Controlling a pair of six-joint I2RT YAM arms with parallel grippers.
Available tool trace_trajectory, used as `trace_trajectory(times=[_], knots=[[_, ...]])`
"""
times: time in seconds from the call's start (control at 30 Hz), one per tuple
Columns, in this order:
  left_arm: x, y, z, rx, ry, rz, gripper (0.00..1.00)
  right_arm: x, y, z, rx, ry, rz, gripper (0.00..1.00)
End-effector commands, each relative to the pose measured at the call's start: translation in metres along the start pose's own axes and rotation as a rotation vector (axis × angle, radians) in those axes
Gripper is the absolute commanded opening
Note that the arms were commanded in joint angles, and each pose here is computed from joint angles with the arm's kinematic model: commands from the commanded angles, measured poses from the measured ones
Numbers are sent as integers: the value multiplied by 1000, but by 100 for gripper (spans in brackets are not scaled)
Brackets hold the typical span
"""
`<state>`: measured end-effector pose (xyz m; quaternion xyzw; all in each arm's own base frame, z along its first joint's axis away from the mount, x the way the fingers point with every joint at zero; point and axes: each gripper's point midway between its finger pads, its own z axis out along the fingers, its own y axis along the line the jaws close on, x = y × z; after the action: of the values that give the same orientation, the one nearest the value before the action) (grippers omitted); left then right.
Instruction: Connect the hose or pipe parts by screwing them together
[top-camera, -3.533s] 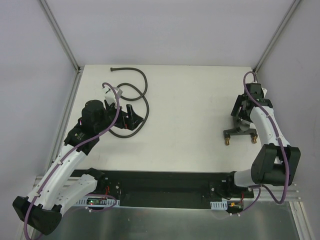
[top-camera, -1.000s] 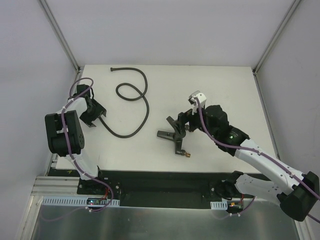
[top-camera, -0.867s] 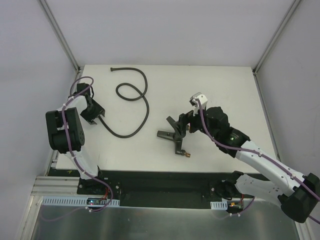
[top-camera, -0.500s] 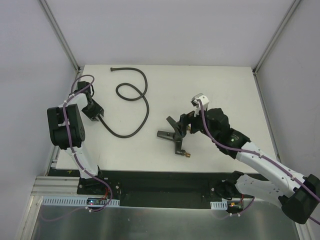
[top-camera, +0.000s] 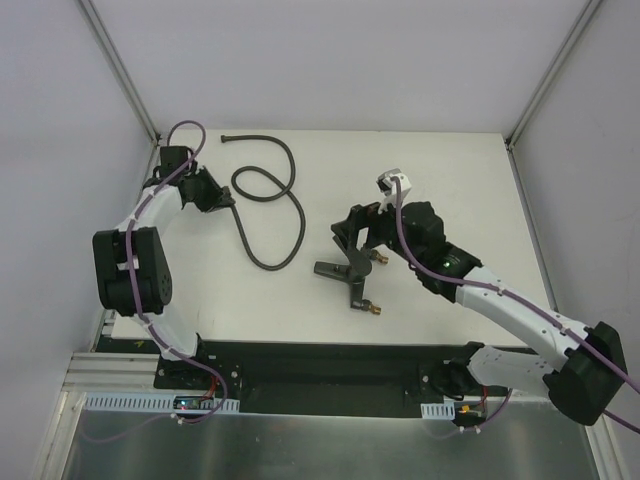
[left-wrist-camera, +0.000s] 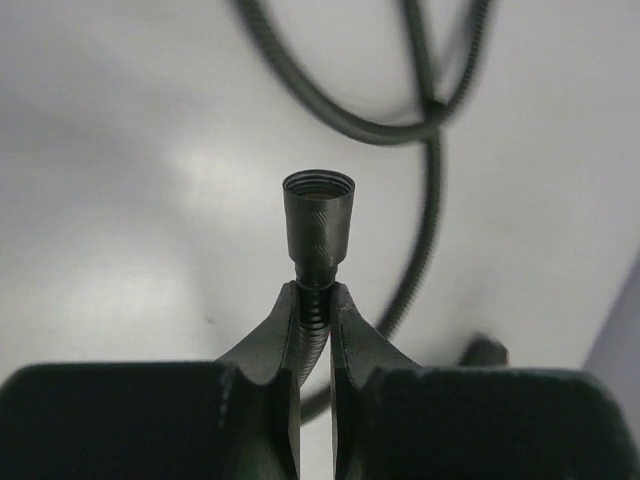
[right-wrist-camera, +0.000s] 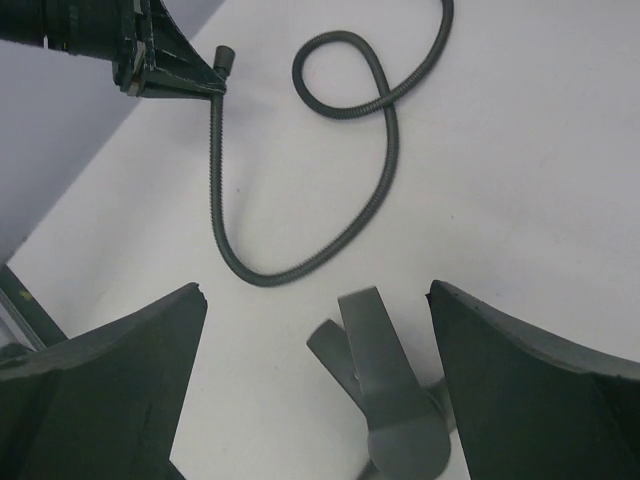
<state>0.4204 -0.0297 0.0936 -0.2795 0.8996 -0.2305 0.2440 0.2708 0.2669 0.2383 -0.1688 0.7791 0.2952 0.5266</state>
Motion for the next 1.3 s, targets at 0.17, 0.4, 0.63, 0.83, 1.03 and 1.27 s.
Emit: trace_trajectory(times=[0.17, 0.4, 0.63, 0.83, 1.03, 1.27], knots=[[67, -174, -98, 699, 12, 317, 0, -61, 66, 56, -331, -219, 80, 94], [101, -190, -129, 833, 3, 351, 0, -44, 82, 81, -454, -198, -31, 78], [106, -199, -146, 925, -10, 273, 0, -41, 92, 95, -520, -215, -31, 75], [108, -206, -153, 967, -20, 264, 0, -43, 99, 114, -544, -194, -70, 71], [106, -208, -151, 994, -23, 195, 0, -44, 100, 127, -532, -168, -66, 58], [95, -214, -145, 1004, -31, 117, 0, -38, 80, 132, -444, -132, -110, 18]])
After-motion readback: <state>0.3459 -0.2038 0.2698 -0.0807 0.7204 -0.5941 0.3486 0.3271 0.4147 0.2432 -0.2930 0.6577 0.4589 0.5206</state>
